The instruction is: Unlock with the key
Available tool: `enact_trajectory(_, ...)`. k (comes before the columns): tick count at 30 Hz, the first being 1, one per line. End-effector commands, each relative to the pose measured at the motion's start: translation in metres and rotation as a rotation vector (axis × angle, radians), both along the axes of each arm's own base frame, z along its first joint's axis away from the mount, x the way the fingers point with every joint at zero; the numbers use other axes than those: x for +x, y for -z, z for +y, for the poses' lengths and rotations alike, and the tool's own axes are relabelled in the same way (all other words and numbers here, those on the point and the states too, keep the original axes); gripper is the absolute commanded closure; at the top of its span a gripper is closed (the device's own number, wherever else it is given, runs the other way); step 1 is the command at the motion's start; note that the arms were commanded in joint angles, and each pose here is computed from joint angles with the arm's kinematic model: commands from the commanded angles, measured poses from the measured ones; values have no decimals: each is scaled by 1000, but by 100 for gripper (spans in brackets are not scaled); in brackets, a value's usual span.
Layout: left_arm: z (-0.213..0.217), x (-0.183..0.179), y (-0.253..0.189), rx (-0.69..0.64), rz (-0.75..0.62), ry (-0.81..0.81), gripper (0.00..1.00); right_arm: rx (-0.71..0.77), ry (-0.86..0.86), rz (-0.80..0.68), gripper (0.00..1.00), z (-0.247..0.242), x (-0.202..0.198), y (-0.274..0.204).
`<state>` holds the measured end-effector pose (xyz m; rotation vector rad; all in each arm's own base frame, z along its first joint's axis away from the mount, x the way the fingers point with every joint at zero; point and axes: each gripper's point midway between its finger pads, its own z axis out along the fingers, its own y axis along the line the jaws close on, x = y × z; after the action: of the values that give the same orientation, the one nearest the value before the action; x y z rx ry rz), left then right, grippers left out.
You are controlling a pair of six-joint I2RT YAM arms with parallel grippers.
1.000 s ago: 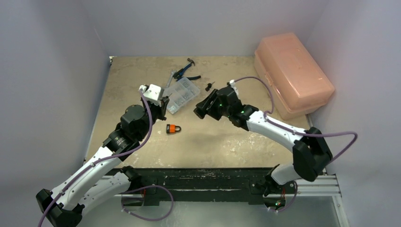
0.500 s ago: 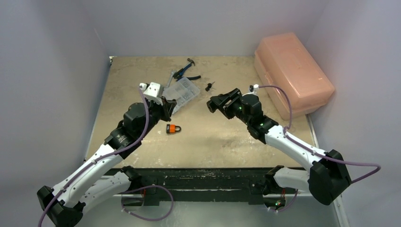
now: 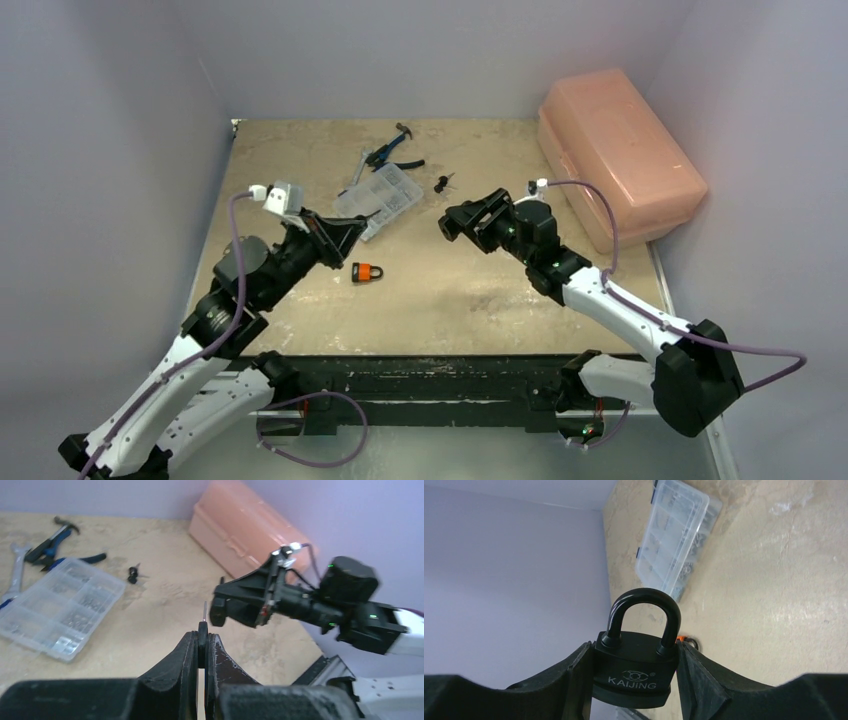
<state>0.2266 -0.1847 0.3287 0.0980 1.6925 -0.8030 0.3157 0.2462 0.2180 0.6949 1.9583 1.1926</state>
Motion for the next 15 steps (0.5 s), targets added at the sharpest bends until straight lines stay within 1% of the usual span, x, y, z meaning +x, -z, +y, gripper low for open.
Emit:
enact_trajectory(1,-17,-17,-16,-46,-73,141,100,255,-18,-120,100,10,-1,-59)
enact_trajectory(2,-18,-17,-12,-32,-63,148,100,262,-21,-125,100,11,0,-62)
enact_trajectory(5,-21,-20,-9,-51,-47,165,100,272,-40,-169,100,13,0,-74)
enact_trajectory(8,-33,-21,0,-61,-22,221,100,327,-26,-211,100,9,-3,-85)
enact_trajectory(10,-36,-15,16,-64,38,200,100,391,9,-170,100,3,-5,-79)
enact_trajectory(12,-36,-7,36,-75,105,162,100,456,22,-161,100,0,-7,-79)
enact_trajectory(15,-44,-5,48,-147,118,173,100,473,-25,-163,100,6,-13,-82)
